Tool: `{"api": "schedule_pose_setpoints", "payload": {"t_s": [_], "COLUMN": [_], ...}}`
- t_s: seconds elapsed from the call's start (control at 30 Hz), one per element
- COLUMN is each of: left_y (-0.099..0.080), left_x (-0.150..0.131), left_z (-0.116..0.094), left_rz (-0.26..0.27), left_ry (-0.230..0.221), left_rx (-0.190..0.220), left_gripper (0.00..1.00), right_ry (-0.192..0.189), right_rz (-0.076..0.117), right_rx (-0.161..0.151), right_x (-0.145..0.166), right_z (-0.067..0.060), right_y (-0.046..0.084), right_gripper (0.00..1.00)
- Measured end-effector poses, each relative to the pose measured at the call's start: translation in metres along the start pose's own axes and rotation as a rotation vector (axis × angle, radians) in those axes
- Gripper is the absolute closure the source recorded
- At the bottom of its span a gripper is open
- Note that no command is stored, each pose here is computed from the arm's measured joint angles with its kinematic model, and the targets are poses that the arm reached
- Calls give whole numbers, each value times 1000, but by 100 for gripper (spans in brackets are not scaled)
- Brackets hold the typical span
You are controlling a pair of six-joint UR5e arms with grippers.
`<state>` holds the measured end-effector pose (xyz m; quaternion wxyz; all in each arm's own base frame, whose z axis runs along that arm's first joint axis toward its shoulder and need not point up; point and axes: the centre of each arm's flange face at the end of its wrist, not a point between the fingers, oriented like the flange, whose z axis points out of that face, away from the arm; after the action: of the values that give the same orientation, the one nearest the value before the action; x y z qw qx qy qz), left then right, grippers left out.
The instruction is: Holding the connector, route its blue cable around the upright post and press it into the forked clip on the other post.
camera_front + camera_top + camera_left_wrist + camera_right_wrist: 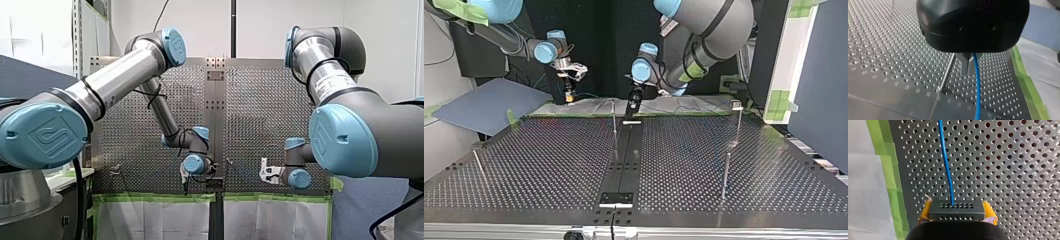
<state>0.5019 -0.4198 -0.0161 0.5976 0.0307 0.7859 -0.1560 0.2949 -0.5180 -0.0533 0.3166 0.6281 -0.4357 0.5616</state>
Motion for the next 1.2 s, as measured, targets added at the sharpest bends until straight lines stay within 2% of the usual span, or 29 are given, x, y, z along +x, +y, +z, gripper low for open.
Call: {"api": "schedule_pose_setpoints", "payload": {"t_s": [0.27,0.9,1.2], "left_y": [12,27,35], "left_x": [-9,-39,-47], "left_z": [10,38,46], "left_rz": [-6,-9,-16], "left_ry": [1,-6,-17], "left_rx": [-11,-19,-15], "left_gripper": [95,95,95], "right_ry": [6,37,66], "right_rz": [4,-2,-3], "right_rx": [-8,-25,-39], "right_x": [4,33,44], "right_z": [5,40,50], "right_y": [5,20,29], "right_gripper": [100,100,100]}}
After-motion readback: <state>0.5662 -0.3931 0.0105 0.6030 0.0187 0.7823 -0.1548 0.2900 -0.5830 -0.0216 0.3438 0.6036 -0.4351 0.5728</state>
